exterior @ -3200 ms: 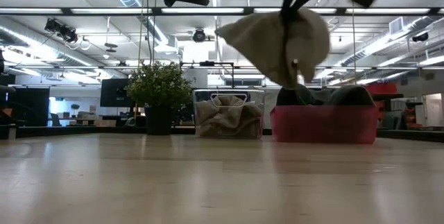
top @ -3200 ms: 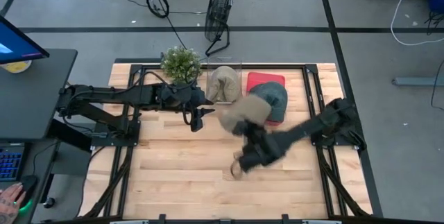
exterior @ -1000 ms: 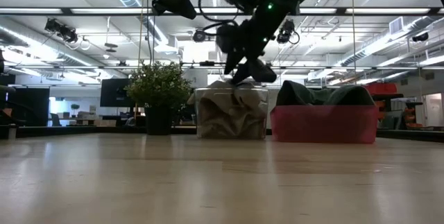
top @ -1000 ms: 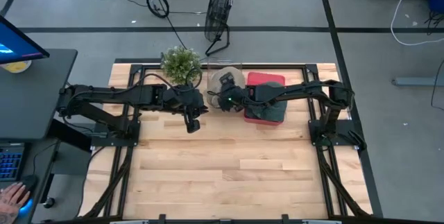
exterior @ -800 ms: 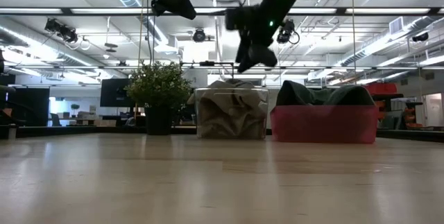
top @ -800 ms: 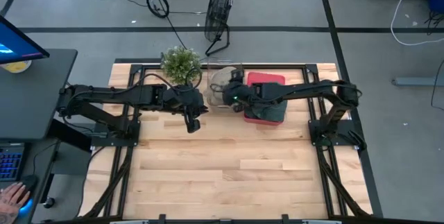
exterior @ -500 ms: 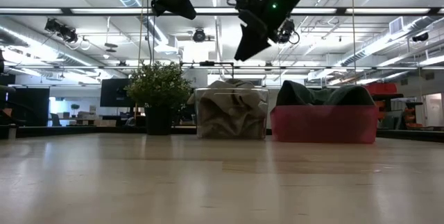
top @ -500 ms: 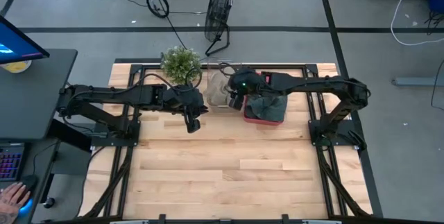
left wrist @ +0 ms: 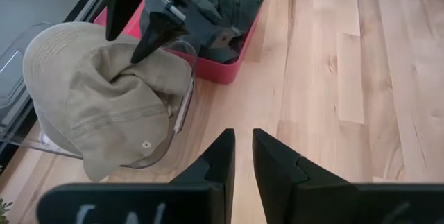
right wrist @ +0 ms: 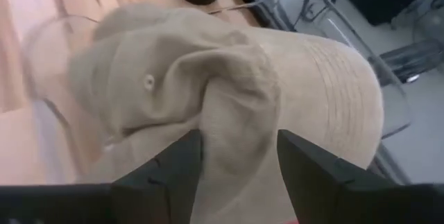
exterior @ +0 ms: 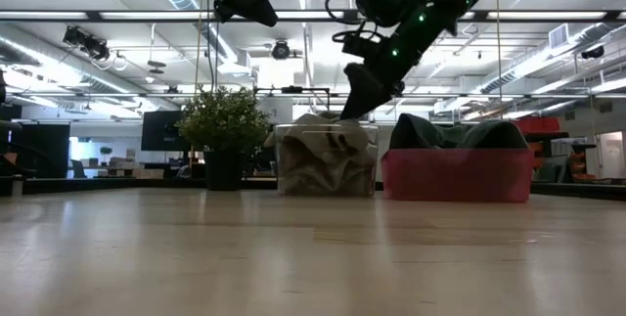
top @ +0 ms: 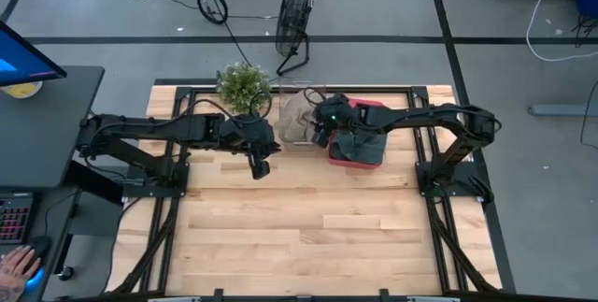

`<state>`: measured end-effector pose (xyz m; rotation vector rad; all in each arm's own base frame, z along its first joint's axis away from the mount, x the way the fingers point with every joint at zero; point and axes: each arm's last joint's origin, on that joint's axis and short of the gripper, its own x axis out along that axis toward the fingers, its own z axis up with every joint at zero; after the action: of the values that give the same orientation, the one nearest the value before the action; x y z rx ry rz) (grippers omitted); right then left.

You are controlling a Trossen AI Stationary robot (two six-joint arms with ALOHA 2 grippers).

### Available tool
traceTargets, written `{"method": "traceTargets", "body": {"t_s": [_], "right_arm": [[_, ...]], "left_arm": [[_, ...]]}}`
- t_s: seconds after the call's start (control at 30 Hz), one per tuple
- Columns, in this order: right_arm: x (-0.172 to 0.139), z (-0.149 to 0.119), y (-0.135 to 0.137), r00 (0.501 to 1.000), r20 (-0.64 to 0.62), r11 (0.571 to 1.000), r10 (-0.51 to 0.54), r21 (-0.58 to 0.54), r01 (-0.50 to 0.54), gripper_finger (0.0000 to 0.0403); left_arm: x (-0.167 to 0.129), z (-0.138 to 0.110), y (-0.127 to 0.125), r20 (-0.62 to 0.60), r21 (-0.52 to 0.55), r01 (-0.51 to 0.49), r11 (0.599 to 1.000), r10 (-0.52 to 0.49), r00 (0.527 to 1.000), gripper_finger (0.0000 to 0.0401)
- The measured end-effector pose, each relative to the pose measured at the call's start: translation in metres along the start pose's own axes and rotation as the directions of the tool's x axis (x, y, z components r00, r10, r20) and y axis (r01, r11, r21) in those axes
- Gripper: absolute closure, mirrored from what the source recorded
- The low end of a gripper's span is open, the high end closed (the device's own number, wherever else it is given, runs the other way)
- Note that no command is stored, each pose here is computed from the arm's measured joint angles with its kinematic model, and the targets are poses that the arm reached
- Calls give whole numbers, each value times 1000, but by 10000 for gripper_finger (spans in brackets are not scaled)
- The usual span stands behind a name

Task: Pick & Place hat
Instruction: Put the brown cap into the transparent bin

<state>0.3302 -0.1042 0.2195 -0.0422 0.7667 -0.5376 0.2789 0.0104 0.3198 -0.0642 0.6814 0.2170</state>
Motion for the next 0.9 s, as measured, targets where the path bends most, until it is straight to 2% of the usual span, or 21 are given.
{"method": "traceTargets", "body": {"t_s": [0.1, 0.17, 0.4, 0.5, 0.57, 0.67, 0.8, 0.87, 0.9], "right_arm": [[6, -4, -2, 1000, 5, 998, -8, -55, 9, 216], [11, -4, -3, 1000, 14, 997, -11, -82, 12, 237], [27, -5, -10, 999, 40, 984, 19, -176, -12, 387], [22, -4, -12, 999, 33, 979, 9, -206, -2, 388], [14, 1, -13, 999, 47, 961, 13, -276, 1, 392], [4, 12, -13, 996, 85, 897, 16, -441, 23, 397], [2, 18, -15, 994, 106, 768, 25, -639, 48, 398], [4, 16, -17, 995, 91, 711, 41, -703, 35, 399], [7, 14, -19, 996, 76, 700, 43, -714, 24, 399]], "left_arm": [[0, 0, 0, 0, 1, 0, 1000, 0, 1000, 348], [0, 0, 0, 0, 1, 0, 1000, 0, 1000, 348], [0, 0, 0, 0, 2, -1, 1000, 1, 1000, 348], [0, 0, 0, 0, 2, -1, 1000, 1, 1000, 348], [0, 0, 0, -1, 2, -1, 1000, 1, 1000, 348], [0, 0, 0, -1, 2, -1, 1000, 1, 1000, 348], [0, 0, 0, -1, 2, -1, 1000, 1, 1000, 348], [0, 0, 0, -1, 2, -1, 1000, 1, 1000, 348], [0, 0, 0, -1, 1, -1, 1000, 1, 1000, 348]]}}
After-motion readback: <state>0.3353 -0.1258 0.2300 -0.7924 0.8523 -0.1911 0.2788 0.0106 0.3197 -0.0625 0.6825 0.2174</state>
